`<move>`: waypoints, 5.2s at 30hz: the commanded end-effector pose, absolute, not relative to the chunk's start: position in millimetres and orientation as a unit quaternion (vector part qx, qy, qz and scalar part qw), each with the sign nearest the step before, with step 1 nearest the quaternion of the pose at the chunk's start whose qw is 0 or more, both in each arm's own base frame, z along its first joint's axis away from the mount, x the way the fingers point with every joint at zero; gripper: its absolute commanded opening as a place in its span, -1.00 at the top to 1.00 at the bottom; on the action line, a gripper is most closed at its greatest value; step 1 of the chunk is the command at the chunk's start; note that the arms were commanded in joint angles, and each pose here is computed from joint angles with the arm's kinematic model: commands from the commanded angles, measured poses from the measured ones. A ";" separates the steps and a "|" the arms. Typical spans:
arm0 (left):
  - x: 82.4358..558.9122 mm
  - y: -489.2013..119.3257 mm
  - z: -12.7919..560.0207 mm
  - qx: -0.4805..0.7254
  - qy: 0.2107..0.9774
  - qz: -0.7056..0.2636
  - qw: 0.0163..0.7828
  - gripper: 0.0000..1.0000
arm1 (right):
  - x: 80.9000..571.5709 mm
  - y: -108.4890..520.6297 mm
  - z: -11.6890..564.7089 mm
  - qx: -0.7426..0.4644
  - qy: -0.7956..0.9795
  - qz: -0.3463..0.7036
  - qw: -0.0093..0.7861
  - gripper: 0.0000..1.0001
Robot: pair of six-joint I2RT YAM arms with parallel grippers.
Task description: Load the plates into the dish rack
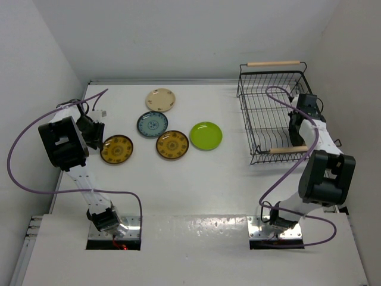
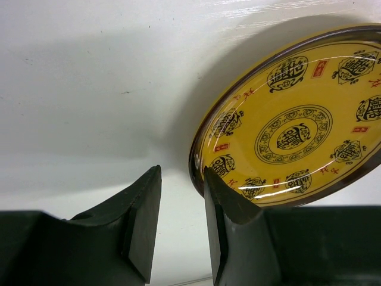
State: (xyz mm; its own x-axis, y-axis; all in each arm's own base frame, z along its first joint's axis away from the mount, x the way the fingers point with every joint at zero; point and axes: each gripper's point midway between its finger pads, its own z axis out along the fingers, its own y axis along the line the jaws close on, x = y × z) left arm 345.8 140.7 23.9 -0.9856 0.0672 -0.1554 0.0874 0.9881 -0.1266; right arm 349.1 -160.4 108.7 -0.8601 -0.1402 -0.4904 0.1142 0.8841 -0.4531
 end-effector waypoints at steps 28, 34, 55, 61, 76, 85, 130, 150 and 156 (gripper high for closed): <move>347.1 147.7 34.1 0.043 0.993 -0.059 0.090 0.21 | 339.3 -178.7 163.1 0.076 0.899 -0.305 0.305 -0.36; 339.2 144.4 17.9 0.046 0.994 -0.070 0.067 0.08 | 358.2 -151.6 207.5 0.102 0.881 -0.232 0.399 -0.81; 344.1 123.3 -3.8 0.040 0.989 -0.133 0.054 1.00 | 363.0 -7.6 259.8 -0.078 0.839 -0.175 0.510 -0.87; 359.3 108.6 54.9 0.085 0.975 -0.175 0.110 1.00 | 351.2 50.7 240.4 -0.150 0.848 -0.102 0.499 -0.85; 375.1 12.8 209.0 0.255 0.907 -0.200 0.268 1.00 | 342.7 302.6 255.8 -0.325 0.775 0.211 0.499 -0.80; 379.3 -83.3 275.6 0.338 0.834 -0.254 0.354 1.00 | 358.5 381.9 270.4 -0.283 0.756 0.363 0.465 -0.87; 440.6 19.8 203.2 0.156 0.935 -0.057 0.313 -0.99 | 399.4 -117.8 252.4 -0.082 0.847 -0.338 0.402 1.00; 435.7 25.8 182.5 0.155 0.943 -0.065 0.289 -0.99 | 363.5 -148.3 131.0 0.007 0.920 -0.322 0.221 1.00; 435.6 27.4 182.3 0.153 0.943 -0.060 0.288 -0.99 | 352.0 -148.4 131.2 0.008 0.923 -0.325 0.207 1.00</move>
